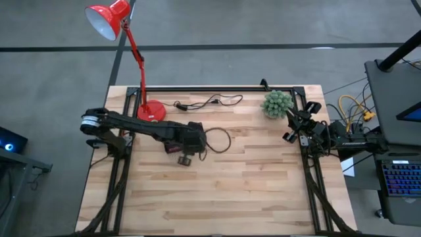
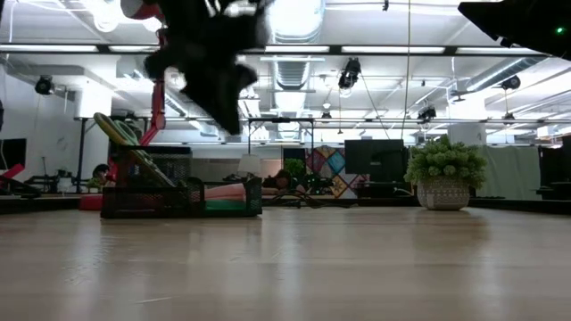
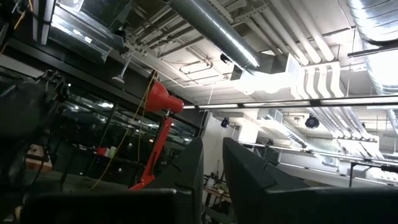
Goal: Pick and place office supplies into organizer
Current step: Return to Home Position
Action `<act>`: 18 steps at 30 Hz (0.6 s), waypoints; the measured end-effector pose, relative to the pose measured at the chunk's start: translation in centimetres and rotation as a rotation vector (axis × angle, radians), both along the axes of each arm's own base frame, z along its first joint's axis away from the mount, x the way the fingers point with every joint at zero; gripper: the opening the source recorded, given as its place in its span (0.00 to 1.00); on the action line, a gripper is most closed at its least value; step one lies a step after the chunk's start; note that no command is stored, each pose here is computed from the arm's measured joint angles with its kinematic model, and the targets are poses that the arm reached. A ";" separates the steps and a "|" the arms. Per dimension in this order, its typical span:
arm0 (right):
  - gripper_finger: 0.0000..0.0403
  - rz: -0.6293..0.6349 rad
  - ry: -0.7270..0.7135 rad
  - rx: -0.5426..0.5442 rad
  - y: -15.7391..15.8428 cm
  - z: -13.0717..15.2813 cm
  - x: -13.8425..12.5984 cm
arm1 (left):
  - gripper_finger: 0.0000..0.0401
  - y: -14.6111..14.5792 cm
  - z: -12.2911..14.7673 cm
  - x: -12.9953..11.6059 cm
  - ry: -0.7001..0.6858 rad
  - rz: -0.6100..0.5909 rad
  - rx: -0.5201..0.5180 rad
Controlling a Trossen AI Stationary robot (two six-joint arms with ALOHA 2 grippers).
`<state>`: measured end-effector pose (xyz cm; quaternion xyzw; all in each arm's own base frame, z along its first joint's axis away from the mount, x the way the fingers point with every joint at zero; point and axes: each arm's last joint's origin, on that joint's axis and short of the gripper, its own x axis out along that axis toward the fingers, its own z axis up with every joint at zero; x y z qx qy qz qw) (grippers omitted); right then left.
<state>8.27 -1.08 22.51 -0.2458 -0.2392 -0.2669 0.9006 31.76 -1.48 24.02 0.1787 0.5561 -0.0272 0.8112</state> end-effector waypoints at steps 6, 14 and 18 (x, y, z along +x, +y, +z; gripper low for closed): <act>0.13 0.006 -0.002 0.007 0.0 0.0 0.0 | 0.06 0.2 3.9 0.2 -0.531 -0.047 -0.161; 0.13 0.015 -0.004 0.016 0.0 0.0 0.0 | 0.01 1.4 4.3 -5.7 -0.870 -0.026 -0.097; 0.13 0.023 -0.009 0.025 0.0 0.0 0.0 | 0.01 1.7 2.9 -9.7 -0.896 0.033 -0.017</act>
